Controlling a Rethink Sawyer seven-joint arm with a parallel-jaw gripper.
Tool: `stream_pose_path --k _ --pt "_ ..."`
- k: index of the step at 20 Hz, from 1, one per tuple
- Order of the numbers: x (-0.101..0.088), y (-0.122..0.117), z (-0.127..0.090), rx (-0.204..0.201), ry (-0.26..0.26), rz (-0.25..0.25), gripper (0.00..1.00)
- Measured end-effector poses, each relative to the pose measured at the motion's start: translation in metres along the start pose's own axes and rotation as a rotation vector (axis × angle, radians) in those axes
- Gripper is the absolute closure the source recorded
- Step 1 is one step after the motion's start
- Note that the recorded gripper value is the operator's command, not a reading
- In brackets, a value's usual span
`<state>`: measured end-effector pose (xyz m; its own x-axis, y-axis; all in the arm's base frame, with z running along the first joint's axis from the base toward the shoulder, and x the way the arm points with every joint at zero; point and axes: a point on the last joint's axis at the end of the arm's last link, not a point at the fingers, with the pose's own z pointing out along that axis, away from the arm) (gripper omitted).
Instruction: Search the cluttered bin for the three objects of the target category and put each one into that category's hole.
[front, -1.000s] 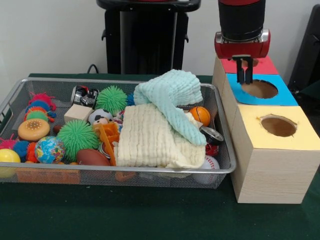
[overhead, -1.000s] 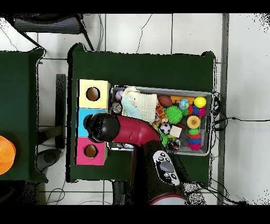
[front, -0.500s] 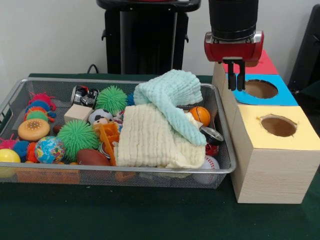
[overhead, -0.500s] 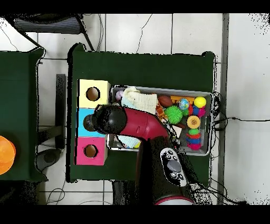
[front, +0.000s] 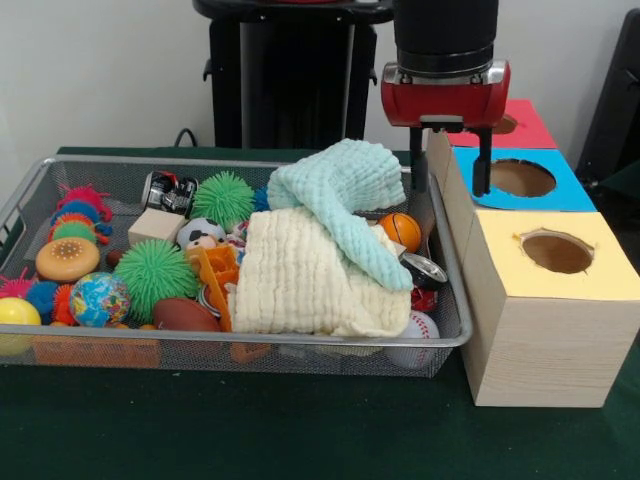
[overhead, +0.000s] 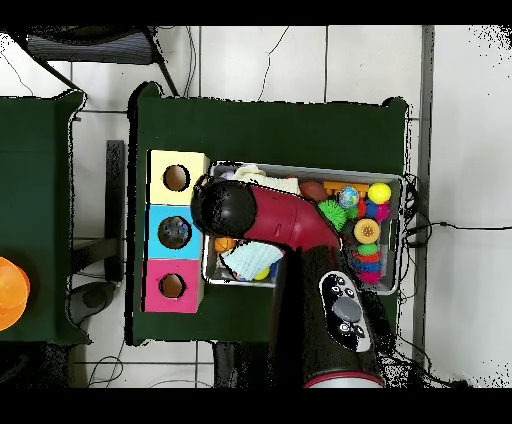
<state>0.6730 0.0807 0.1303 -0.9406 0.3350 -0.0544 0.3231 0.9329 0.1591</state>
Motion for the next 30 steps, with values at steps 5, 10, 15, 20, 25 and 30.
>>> stream_pose_path --k 5,10,15,20,25,30 --pt "-0.015 -0.011 -0.008 0.015 -0.011 -0.004 0.0" --pt "-0.017 -0.024 -0.009 0.026 0.001 0.001 1.0" --pt "-0.017 -0.029 -0.008 0.035 0.0 -0.007 1.0" --pt "-0.015 -0.031 -0.008 0.043 0.015 -0.014 1.0" --pt "-0.021 -0.036 -0.013 0.047 0.031 -0.01 0.0" --pt "-0.027 -0.038 -0.016 0.05 0.021 -0.011 0.0"
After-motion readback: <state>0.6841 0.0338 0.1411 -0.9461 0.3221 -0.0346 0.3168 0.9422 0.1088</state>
